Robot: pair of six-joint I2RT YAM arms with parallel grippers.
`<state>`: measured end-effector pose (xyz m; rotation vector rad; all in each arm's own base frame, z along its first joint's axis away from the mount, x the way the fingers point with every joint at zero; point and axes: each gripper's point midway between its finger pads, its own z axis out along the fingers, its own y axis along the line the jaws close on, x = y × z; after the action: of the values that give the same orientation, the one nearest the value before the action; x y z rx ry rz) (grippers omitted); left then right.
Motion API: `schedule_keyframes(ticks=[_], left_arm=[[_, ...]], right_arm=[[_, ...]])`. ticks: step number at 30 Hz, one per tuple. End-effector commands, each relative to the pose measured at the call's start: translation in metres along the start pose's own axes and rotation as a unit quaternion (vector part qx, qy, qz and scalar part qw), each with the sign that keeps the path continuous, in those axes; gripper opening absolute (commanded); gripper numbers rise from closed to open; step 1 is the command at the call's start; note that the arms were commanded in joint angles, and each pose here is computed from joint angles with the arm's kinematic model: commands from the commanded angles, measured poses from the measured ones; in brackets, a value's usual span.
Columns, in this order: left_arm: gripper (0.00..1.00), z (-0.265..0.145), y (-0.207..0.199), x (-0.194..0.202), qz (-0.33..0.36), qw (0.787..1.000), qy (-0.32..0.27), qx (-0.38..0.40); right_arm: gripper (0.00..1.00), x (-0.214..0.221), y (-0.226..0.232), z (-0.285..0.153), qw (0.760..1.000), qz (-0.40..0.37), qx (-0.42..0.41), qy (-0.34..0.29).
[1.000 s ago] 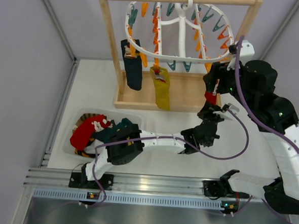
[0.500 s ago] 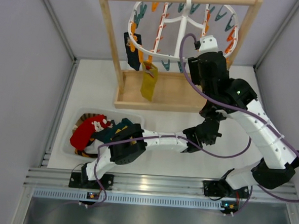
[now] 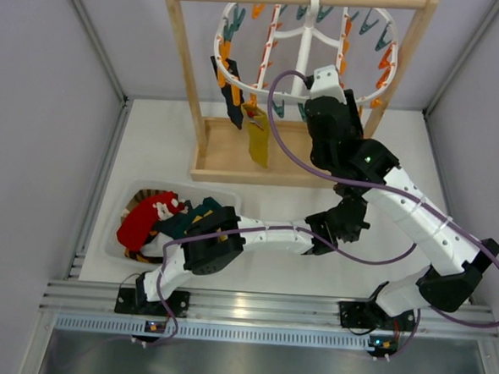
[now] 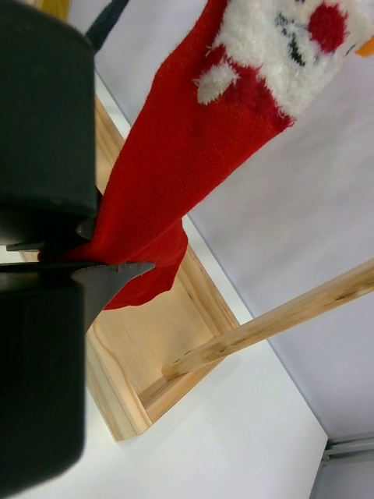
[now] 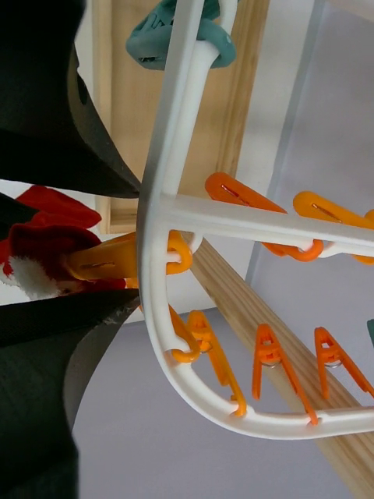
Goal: Remove the socks clipped to the hanger
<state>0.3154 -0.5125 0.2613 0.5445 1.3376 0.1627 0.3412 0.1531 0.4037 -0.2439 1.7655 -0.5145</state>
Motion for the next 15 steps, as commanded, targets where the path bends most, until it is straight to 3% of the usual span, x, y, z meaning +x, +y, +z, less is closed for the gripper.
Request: schedule_keyframes(ticks=[1,7,12,15], left_arm=[[0.00,0.000,0.012,-0.026,-0.035,0.999,-0.025,-0.004],[0.00,-0.003,0.012,-0.015,-0.052,0.998,-0.025,0.020],[0.03,-0.013,-0.004,-0.014,-0.099,0.986,-0.043,0.129],[0.02,-0.012,-0.003,-0.012,-0.132,0.979,-0.044,0.152]], right_arm=[[0.46,-0.014,-0.009,-0.006,0.999,0.029,0.017,-0.023],[0.40,-0.014,-0.003,-0.014,0.997,0.054,-0.034,-0.031],[0.48,-0.013,-0.001,-0.010,0.997,0.049,-0.058,-0.017],[0.52,-0.012,-0.002,-0.009,0.996,0.052,-0.072,-0.015]])
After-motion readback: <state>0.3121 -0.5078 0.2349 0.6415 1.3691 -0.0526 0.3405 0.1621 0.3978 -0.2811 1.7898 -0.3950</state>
